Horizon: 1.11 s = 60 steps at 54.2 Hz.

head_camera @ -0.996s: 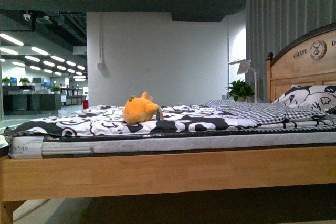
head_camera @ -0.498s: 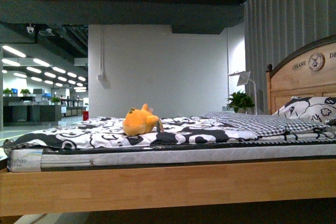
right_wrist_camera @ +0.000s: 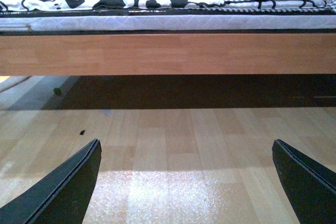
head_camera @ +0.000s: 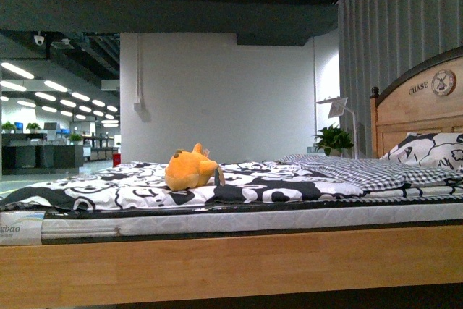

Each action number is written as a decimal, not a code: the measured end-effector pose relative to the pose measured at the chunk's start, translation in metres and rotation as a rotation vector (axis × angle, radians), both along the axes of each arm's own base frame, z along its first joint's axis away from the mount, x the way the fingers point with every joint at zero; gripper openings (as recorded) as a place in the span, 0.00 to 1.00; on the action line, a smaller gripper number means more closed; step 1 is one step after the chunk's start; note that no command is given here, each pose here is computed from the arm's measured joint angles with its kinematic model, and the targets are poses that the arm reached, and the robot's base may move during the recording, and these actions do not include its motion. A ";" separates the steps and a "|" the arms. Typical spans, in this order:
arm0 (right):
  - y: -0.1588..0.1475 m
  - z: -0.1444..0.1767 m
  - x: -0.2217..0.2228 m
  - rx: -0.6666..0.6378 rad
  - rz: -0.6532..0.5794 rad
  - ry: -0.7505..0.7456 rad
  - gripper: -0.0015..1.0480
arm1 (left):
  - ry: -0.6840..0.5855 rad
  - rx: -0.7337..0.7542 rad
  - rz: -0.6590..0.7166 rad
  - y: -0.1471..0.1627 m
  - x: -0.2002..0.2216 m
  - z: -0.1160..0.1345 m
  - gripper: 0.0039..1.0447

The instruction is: Put away toys

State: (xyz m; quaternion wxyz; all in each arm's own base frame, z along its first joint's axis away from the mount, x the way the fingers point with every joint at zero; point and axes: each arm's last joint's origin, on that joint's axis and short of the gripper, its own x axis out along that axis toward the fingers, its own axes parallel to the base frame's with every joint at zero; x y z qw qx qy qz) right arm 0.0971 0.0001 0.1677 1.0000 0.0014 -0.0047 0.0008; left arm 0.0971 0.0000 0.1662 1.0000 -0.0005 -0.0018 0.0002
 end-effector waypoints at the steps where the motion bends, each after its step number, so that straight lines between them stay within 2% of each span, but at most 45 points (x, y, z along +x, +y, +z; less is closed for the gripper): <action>1: 0.000 0.000 0.000 0.000 0.000 0.000 0.94 | 0.000 0.000 0.000 0.000 0.000 0.000 0.94; 60: 0.000 0.000 0.000 0.000 0.000 0.000 0.94 | 0.000 0.000 -0.001 0.000 0.000 0.000 0.94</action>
